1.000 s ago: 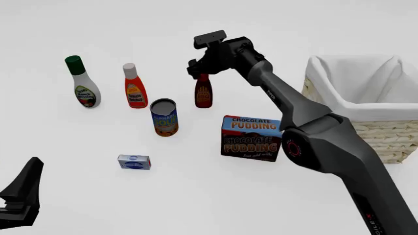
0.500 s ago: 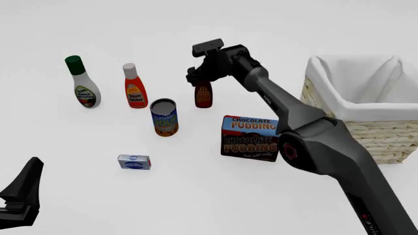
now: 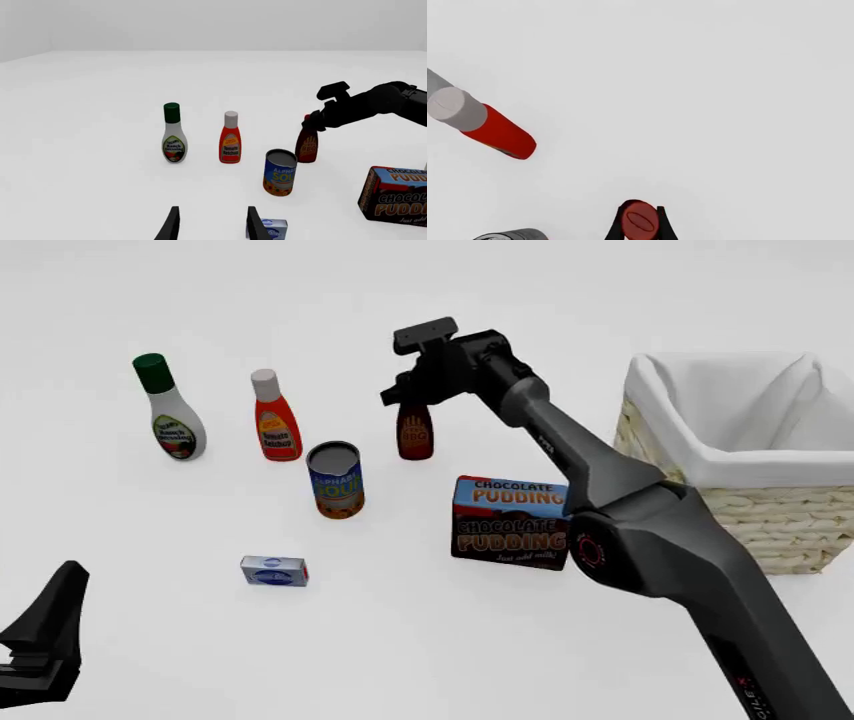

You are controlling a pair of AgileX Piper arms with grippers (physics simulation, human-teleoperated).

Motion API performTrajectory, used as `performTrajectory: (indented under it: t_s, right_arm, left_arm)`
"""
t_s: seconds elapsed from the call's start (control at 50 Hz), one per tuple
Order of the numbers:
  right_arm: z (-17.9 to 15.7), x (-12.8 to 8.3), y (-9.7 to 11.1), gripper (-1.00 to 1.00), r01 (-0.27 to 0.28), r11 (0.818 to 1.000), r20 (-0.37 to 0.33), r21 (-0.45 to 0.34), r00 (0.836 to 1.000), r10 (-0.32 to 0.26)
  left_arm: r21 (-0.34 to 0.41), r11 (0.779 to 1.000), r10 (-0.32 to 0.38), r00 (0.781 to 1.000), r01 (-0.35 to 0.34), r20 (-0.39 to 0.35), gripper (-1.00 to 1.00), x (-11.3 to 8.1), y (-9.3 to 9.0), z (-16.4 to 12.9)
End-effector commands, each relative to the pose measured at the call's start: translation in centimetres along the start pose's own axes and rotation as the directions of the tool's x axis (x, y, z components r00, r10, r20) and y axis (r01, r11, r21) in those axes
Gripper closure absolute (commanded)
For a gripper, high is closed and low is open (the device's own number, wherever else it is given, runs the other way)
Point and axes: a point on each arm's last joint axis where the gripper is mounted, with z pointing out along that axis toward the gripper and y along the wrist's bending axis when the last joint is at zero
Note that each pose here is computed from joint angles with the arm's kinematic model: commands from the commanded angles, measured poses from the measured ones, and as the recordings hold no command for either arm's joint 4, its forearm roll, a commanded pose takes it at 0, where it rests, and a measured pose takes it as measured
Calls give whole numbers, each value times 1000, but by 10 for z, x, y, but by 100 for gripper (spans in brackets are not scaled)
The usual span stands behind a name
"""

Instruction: Pick the bbq sauce and place it in the basket.

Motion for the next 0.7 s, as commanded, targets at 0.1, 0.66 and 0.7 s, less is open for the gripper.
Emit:
performTrajectory:
  t_s: [0.1, 0.66, 0.7]
  right_arm:
    - [2, 4, 1, 100, 2, 1000, -15, 3, 1000, -2]
    - [-57, -41, -7, 100, 14, 1000, 82, 18, 997, -16]
    - [-62, -44, -7, 100, 17, 1000, 89, 19, 996, -19]
  left_arm:
    - [0, 1000, 0, 1000, 0, 0, -100, 0, 0, 0]
    - [0, 1000, 0, 1000, 0, 0, -100, 0, 0, 0]
    - [0, 1000, 0, 1000, 0, 0, -100, 0, 0, 0]
